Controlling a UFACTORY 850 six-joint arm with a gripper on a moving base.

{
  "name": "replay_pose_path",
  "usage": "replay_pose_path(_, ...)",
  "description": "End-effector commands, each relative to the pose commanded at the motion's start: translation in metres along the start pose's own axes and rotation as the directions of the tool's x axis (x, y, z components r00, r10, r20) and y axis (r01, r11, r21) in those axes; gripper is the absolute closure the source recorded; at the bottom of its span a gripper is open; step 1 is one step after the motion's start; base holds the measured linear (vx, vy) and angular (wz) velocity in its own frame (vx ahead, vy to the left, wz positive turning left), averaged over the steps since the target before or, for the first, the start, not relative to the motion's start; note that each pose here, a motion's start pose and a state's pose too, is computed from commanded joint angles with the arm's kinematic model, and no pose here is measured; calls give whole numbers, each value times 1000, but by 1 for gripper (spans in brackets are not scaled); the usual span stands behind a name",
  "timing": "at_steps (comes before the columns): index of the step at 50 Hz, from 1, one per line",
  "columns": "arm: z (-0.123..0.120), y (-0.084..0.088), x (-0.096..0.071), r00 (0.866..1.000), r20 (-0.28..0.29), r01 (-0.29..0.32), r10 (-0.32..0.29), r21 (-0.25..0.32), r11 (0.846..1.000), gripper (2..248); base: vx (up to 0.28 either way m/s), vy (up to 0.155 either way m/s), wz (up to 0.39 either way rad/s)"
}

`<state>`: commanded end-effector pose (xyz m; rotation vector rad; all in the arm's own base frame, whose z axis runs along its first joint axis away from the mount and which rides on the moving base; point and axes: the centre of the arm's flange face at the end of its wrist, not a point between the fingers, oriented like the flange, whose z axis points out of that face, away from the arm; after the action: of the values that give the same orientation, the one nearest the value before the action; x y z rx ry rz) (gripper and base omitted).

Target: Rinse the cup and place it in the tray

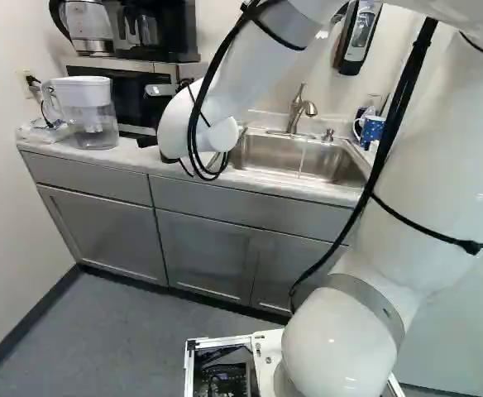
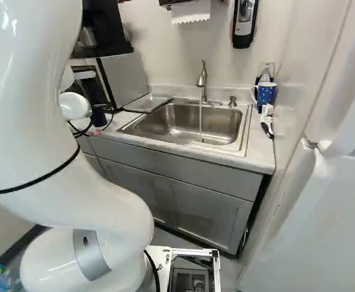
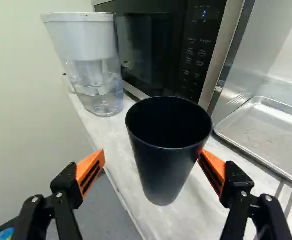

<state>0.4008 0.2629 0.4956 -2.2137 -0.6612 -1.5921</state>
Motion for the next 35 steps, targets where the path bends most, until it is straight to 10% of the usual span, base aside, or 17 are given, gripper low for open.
replay_pose_path(35, 0, 0, 2, 1000, -25, 0, 0, 0, 1000, 28, 0, 0, 0)
